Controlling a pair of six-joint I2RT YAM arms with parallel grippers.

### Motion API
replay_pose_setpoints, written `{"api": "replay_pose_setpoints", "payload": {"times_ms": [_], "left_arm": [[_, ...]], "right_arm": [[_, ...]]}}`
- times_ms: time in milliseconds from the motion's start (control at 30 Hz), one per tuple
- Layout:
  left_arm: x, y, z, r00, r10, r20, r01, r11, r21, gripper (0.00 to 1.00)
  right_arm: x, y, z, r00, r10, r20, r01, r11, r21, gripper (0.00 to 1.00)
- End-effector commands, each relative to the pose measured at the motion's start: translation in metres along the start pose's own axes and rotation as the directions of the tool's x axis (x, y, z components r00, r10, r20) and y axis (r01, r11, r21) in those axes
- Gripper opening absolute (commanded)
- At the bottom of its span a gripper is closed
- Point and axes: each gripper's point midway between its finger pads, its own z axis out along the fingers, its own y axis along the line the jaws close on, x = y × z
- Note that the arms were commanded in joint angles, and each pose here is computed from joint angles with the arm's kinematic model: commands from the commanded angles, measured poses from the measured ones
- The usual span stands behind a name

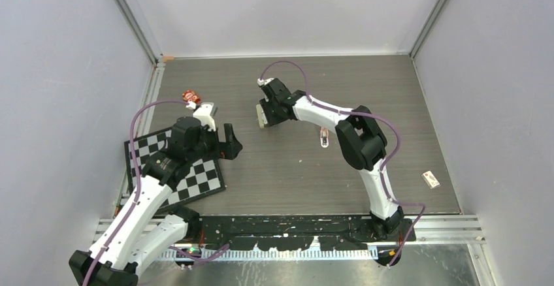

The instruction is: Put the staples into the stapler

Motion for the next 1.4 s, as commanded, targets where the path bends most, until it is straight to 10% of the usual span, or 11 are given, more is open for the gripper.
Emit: {"api": "replay_pose_setpoints", "payload": {"times_ms": [0, 367, 767, 1367], "left_arm": [[-0.006, 0.001, 0.001, 0.999, 0.015, 0.037, -0.015, 1.000, 0.005, 0.94], [0.003, -0.002, 0.002, 0.999, -0.051, -0.019, 0.051, 0.999, 0.007, 0.86], [0.018, -0.021, 0.016, 0.960, -0.261, -0.100, 0.267, 0.961, 0.064, 0.81], [-0.042, -0.071, 0.051, 0.898, -0.438, -0.034, 0.421, 0.837, 0.349, 0.89]], "right_arm": [[-0.021, 0.001, 0.001, 0.998, -0.030, 0.050, 0.030, 0.999, 0.018, 0.41], [-0.014, -0.002, 0.014, 0.998, -0.048, 0.030, 0.047, 0.998, 0.034, 0.35], [-0.028, 0.014, -0.038, 0.993, 0.001, 0.115, 0.008, 0.997, -0.077, 0.01], [-0.007, 0.054, -0.165, 0.947, 0.185, 0.264, -0.098, 0.945, -0.313, 0.01]]}}
